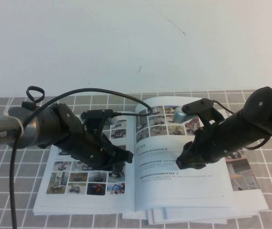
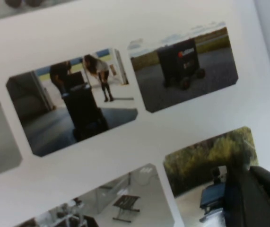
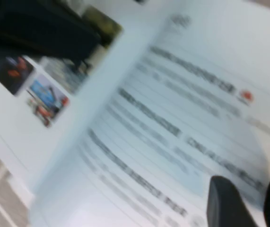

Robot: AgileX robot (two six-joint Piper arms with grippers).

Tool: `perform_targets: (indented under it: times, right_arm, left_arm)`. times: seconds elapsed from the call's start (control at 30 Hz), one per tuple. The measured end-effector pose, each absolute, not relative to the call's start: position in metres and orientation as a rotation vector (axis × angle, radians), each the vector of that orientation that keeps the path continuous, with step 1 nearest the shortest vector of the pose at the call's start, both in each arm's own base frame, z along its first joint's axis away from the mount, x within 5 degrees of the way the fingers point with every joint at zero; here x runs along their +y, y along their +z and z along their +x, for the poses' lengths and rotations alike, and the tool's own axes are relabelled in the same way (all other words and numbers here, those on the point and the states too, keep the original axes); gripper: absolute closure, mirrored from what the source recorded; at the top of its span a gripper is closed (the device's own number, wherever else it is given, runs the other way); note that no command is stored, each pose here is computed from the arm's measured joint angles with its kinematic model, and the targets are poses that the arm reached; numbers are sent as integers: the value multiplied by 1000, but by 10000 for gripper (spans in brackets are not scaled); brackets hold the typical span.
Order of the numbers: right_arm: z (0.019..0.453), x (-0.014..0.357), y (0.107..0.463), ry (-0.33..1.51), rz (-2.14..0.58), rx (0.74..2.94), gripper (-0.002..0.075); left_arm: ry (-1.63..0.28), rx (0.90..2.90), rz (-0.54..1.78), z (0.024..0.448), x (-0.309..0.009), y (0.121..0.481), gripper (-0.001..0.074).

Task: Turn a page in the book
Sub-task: Open the closed book

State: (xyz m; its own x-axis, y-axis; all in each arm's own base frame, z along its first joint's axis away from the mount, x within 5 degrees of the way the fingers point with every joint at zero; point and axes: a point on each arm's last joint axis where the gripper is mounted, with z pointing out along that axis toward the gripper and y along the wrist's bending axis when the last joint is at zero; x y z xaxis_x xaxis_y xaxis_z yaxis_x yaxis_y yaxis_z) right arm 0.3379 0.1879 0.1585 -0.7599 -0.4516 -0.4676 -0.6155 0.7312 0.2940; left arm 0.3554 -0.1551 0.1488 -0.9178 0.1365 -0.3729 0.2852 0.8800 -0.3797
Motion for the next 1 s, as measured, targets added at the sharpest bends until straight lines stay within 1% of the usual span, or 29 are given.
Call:
perform_targets:
  times: [0.1,0.2,0.3,0.47,0.6,0.67,0.8,1.0]
  right_arm:
    - [338,186,150,589,-813,2614,536]
    - [340,186,135,577,-800,2657,545]
    - [342,186,129,581,-778,2681,590]
    - [344,185,130,578,-771,2678,689]
    - [342,184,141,568,-792,2652,718]
    - [337,183,159,561,-827,2614,722]
    - [326,176,218,524,-875,2460,727]
    - [289,156,311,413,-931,2188,727]
  left_arm:
    - [-619,2717,314,357,-156,146,738]
    - [-621,2719,309,358,-156,145,738]
    - [-621,2719,308,358,-156,145,738]
    - [-621,2719,308,358,-156,145,738]
    - [-619,2689,325,356,-155,157,738]
    - [-621,2647,345,353,-154,175,738]
    - [-624,2527,420,338,-150,230,738]
    - [-561,2355,592,293,-134,312,738]
